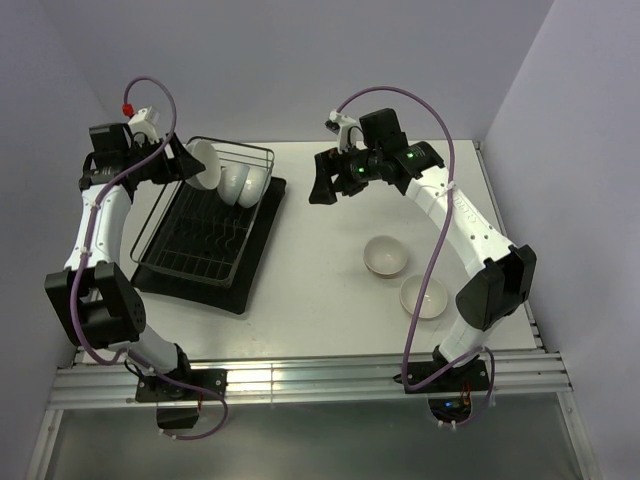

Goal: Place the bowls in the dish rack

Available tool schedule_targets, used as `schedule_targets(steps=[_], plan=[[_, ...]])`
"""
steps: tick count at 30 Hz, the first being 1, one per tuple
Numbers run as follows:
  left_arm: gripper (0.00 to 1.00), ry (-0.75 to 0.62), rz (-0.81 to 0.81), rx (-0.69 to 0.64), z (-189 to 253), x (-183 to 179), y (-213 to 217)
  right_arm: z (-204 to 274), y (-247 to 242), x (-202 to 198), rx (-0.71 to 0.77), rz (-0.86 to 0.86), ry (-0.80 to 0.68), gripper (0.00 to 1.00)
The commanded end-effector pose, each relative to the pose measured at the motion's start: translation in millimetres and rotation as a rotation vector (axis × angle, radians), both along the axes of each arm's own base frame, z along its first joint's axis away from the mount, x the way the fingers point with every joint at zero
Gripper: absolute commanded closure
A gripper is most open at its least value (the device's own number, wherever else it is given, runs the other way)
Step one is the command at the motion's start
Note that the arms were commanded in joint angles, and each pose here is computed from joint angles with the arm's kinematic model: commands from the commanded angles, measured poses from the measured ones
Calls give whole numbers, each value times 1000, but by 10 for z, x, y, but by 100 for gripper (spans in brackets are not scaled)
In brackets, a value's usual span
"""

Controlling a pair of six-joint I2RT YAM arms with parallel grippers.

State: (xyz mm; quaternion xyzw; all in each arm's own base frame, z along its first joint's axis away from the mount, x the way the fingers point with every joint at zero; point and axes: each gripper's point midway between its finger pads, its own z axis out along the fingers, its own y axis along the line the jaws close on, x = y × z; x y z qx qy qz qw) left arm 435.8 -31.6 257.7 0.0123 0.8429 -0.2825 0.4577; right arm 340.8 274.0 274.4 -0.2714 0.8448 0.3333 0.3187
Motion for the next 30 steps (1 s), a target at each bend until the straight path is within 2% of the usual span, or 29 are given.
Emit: schedule_targets(steps=[1, 11, 17, 30], plan=[[100, -131, 21, 92, 348, 185, 151, 227, -73, -59, 21, 1, -62, 12], [100, -148, 103, 234, 285, 445, 422, 166, -82, -35, 8, -1, -56, 12], [100, -119, 101, 257, 157, 494, 437, 130, -66, -14, 6, 1, -45, 12], [100, -140, 57, 437, 14, 640, 326, 97, -76, -10, -6, 0, -39, 12]])
